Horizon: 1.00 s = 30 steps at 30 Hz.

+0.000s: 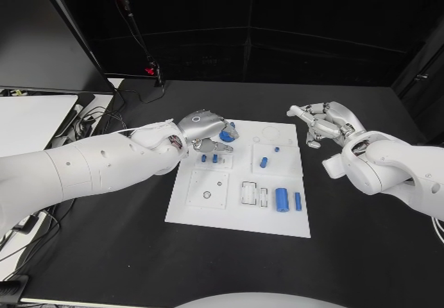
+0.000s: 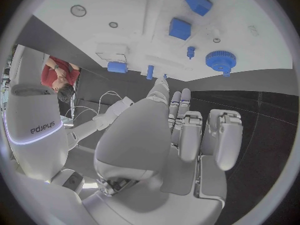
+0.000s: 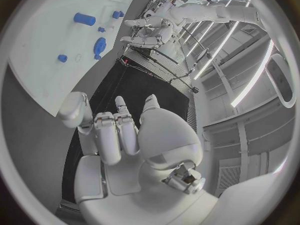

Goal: Assemble the parts on the task board

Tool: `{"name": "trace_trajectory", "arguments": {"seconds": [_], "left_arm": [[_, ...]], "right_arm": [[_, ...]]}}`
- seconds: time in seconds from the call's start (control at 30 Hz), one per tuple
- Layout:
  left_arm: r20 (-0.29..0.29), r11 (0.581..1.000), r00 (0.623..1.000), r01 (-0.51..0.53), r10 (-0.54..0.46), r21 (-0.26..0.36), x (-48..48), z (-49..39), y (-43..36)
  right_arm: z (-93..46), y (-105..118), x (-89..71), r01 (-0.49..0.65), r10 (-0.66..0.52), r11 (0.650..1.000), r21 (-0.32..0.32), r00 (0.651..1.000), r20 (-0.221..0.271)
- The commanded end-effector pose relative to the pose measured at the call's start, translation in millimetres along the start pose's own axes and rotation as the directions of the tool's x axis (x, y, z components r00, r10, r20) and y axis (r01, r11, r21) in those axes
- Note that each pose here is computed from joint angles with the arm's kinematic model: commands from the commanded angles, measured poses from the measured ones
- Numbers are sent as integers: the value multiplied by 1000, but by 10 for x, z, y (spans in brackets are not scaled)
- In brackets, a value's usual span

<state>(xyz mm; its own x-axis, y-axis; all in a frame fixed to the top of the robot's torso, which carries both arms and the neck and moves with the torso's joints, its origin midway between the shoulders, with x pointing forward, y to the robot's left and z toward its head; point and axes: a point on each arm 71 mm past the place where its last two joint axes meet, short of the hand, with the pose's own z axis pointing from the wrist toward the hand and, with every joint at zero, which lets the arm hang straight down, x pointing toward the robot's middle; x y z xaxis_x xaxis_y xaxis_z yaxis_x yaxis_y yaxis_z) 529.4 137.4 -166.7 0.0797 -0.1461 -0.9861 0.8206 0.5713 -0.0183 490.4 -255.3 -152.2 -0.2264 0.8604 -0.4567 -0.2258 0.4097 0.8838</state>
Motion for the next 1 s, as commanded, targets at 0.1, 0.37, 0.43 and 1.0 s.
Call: {"name": "trace_trajectory", "arguments": {"seconds": [0.1, 0.37, 0.43, 1.0], "left_arm": [[-20, 994, 994, -105, 104, -21, 16, 57, 24], [-61, 991, 992, -114, 111, -62, 60, 139, 50], [-75, 991, 991, -115, 109, -75, 75, 157, 57], [-164, 990, 982, -108, 92, -88, 161, 225, 67]], "right_arm": [[8, 28, 24, 11, -11, 1000, -17, 1000, -19], [18, 33, 36, 9, -9, 1000, -19, 1000, -18], [19, 38, 46, 7, -8, 1000, -21, 1000, -20], [19, 32, 29, 11, -11, 1000, -20, 1000, -10]]}}
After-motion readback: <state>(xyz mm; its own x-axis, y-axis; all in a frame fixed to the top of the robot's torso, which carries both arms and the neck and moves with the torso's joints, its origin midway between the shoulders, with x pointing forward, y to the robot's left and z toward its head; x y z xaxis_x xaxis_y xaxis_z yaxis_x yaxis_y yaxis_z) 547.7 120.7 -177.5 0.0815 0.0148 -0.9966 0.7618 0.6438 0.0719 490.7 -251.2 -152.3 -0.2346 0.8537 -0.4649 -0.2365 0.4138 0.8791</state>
